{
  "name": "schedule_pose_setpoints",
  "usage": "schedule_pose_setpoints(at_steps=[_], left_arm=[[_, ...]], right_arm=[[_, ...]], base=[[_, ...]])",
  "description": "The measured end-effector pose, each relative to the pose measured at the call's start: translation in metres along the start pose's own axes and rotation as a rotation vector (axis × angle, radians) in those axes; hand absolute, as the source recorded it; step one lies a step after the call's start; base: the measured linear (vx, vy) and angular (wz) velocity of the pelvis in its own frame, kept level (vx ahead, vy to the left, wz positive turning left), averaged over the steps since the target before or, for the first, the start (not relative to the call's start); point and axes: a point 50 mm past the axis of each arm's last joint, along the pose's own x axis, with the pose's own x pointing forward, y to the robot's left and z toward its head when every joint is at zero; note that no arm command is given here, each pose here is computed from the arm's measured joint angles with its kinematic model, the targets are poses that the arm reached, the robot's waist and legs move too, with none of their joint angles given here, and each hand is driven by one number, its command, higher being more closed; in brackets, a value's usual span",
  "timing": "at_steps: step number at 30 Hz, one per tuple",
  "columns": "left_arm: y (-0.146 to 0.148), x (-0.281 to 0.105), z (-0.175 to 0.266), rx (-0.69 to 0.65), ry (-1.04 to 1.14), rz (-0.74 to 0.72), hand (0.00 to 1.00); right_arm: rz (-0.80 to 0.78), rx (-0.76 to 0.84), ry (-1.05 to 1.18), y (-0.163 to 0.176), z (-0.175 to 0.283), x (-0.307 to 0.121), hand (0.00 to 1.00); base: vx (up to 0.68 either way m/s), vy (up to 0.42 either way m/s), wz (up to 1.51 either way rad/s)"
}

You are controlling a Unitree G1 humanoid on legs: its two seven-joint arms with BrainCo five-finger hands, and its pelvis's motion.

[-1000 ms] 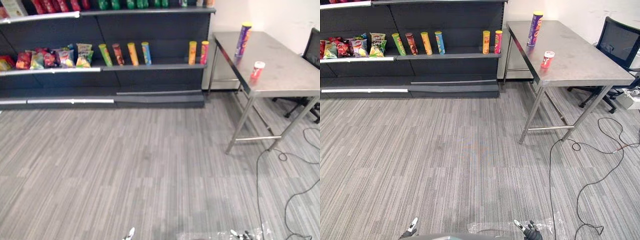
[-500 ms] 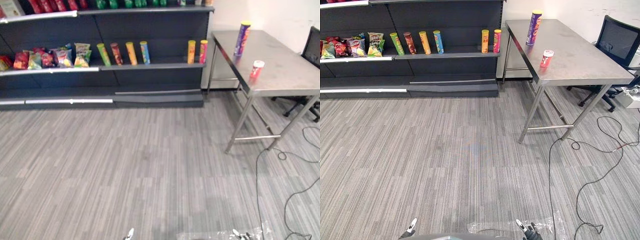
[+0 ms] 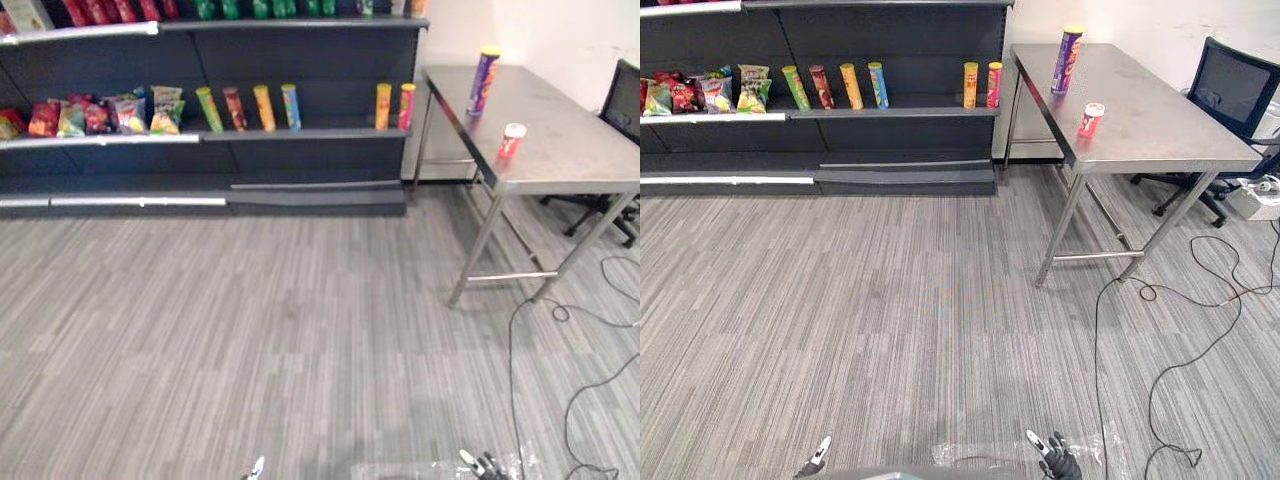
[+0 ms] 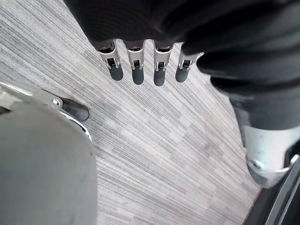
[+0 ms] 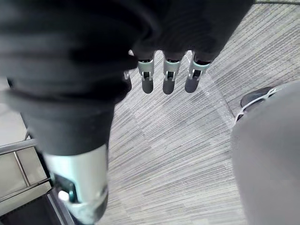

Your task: Put the gum and the chips on the shelf.

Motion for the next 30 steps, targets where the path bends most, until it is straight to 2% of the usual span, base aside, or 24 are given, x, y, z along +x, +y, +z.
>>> schedule_pose_setpoints(at_steps=[9, 16, 20, 23, 29, 30], left_arm=[[0.003, 0.000, 0.006, -0.059, -0.039, 0.019, 0.00], [0.002, -0.005, -0.008, -0.065, -0.017, -0.016, 0.00], [0.009, -0.003, 0.003, 0.003, -0.050, -0.013, 0.00], [0.009, -0.003, 0.003, 0.003, -0.044, -0.015, 0.00], [0.013, -0.004, -0.003, 0.015, -0.007, -0.008, 0.00], [0.013, -0.004, -0.002, 0.057, -0.008, -0.019, 0.00]], right_arm=[[-0.024, -0.034, 0.018, -0.005, 0.000, -0.001, 0.00], [-0.047, -0.040, 0.011, -0.014, 0.000, -0.004, 0.00], [-0.022, -0.027, 0.025, -0.006, -0.007, -0.005, 0.00], [-0.019, -0.037, 0.015, -0.005, -0.006, -0.004, 0.00], [-0.072, -0.008, -0.017, -0.009, -0.009, -0.008, 0.00], [-0.073, -0.009, -0.024, -0.009, -0.008, -0.008, 0.00]], base=[[-0.01, -0.001, 0.05], [0.20, 0.267, -0.15], [0.35, 0.323, -0.07], [0.29, 0.263, -0.22], [0.27, 0.212, -0.11], [0.20, 0.184, 0.04]])
